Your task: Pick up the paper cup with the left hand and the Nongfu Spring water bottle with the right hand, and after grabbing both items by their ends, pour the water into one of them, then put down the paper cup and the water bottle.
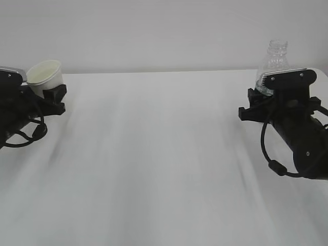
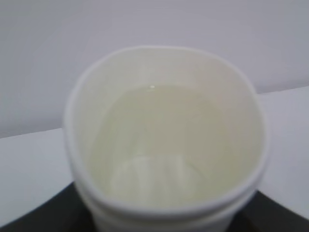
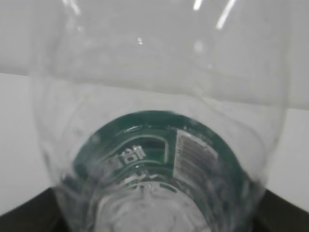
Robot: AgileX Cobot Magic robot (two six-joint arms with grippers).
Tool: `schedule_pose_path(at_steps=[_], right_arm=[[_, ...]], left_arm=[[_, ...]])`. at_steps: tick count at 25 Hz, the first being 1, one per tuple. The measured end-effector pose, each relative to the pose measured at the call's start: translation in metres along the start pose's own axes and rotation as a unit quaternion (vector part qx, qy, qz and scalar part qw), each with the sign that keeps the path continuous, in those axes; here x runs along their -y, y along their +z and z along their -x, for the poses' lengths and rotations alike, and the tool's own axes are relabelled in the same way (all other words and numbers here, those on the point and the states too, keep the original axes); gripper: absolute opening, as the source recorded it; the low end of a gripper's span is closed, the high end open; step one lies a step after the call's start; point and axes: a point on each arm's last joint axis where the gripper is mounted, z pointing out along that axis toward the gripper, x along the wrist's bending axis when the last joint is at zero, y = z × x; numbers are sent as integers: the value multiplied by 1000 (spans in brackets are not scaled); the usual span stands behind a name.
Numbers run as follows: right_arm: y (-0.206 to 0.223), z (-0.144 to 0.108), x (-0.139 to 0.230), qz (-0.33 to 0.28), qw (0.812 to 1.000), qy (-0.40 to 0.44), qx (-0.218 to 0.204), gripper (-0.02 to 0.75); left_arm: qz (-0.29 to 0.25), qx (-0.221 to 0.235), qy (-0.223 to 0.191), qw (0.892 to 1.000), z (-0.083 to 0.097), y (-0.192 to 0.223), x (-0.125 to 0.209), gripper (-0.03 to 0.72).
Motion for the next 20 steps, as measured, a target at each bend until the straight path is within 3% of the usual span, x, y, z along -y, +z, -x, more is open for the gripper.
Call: schedule_pose_path(at_steps=[12,20], right_arm=[[0,0,0,0,1000,0,0,470],[0,0,0,0,1000,-1,-2,470]], left_arm=[[9,-95,-31,995,-29,-5,-1,397],[10,-116,-28,993,-33,-6,-1,397]])
